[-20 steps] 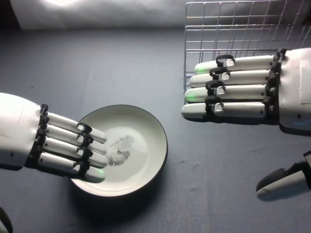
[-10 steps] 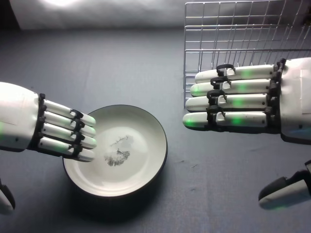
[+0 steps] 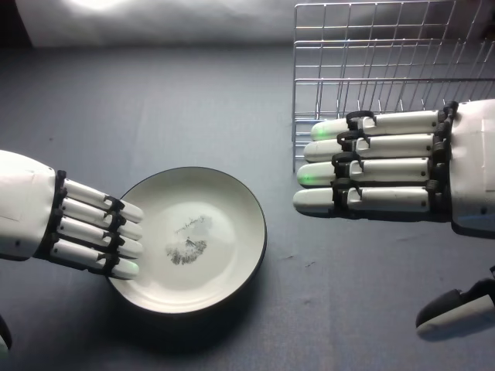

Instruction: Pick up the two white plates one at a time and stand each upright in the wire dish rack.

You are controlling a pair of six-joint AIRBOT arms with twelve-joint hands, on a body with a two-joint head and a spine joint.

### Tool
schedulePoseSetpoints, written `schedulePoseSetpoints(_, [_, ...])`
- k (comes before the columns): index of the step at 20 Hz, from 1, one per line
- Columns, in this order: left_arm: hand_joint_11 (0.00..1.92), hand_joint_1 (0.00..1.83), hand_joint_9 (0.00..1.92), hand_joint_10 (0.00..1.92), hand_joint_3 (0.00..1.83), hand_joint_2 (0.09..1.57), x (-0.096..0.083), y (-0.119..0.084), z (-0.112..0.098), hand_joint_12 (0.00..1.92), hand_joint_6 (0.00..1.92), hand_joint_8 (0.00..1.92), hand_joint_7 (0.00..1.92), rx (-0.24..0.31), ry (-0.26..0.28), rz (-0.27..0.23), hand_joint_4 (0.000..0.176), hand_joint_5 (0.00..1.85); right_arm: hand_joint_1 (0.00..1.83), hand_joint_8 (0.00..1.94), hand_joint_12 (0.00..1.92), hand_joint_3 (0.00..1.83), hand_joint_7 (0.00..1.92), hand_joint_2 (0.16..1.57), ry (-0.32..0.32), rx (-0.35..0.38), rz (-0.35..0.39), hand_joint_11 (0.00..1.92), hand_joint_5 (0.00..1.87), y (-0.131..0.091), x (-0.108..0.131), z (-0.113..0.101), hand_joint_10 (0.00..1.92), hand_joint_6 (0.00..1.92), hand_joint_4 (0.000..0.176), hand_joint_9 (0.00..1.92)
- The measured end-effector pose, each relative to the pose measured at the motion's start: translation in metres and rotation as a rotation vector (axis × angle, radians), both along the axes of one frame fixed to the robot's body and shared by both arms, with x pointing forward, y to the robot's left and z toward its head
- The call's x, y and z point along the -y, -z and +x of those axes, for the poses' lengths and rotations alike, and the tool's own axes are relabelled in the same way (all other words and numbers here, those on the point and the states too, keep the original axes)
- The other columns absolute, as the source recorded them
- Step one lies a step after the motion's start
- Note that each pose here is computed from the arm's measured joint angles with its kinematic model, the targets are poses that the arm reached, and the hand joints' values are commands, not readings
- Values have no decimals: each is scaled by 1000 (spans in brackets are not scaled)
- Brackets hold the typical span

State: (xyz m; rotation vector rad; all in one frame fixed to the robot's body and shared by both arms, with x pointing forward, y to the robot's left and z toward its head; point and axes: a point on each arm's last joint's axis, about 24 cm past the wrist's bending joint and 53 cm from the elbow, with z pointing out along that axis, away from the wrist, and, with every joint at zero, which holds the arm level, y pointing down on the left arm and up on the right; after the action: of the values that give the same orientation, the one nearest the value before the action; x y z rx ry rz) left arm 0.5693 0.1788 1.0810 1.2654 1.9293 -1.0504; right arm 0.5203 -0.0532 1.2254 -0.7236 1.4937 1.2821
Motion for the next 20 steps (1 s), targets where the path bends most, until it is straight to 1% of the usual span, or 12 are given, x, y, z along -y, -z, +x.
schedulePoseSetpoints(6, [0,0,0,0,0,1003,4,6,5,0,0,0,0,15,3,4,0,0,0,0,0,6,0,1122,5,-5,6,0,0,-1,0,1,0,0,0,0])
schedulePoseSetpoints(9, [0,0,0,0,0,1014,3,9,9,0,0,0,0,43,6,14,0,0,0,0,0,16,0,1148,26,-26,16,0,0,0,0,8,0,0,0,0])
schedulePoseSetpoints(10, [0,0,0,0,0,1005,2,10,10,0,0,0,0,47,5,20,0,0,223,0,0,2,0,1127,26,-29,18,0,0,1,-2,9,0,0,0,0])
schedulePoseSetpoints(11, [0,0,0,0,0,1007,1,13,10,0,0,0,0,46,4,27,0,0,317,0,0,0,0,1107,32,-38,15,0,0,3,-3,11,0,0,0,0])
schedulePoseSetpoints(12, [0,0,0,0,0,1018,0,14,10,0,0,0,0,44,3,30,0,0,463,0,0,0,0,1081,35,-43,8,0,0,7,-5,12,0,0,0,0])
schedulePoseSetpoints(13, [0,0,0,0,0,1016,-2,14,11,0,0,0,0,46,-1,33,0,0,544,0,0,0,0,1063,39,-54,-3,0,0,13,-9,15,0,0,0,0])
schedulePoseSetpoints(14, [0,0,0,0,0,1019,-1,15,12,0,0,0,0,46,-4,32,0,0,689,0,0,0,0,1015,42,-59,-10,0,0,16,-11,17,0,0,0,0])
schedulePoseSetpoints(15, [0,0,0,0,0,1017,-1,17,13,0,0,0,0,48,-5,36,0,0,943,0,0,0,0,992,50,-65,-20,0,0,21,-13,21,0,0,0,0])
schedulePoseSetpoints(17, [0,0,0,0,0,1015,0,19,12,0,0,0,0,38,-8,30,0,0,1131,0,0,0,0,927,61,-77,-30,0,0,28,-16,28,0,0,0,0])
schedulePoseSetpoints(18, [0,0,0,0,3,1026,0,19,12,0,0,0,0,37,-8,31,0,0,1218,0,0,0,0,864,64,-78,-31,0,0,30,-18,32,0,0,0,0])
schedulePoseSetpoints(19, [0,0,0,0,0,1019,-1,20,11,0,0,0,0,32,-11,30,0,0,1188,0,0,0,0,878,66,-78,-32,0,0,31,-19,35,0,0,0,0])
schedulePoseSetpoints(20, [0,0,0,0,1,1022,0,22,10,0,0,0,0,26,-12,29,0,0,1207,0,0,0,0,870,71,-78,-37,0,0,33,-20,38,0,0,0,0])
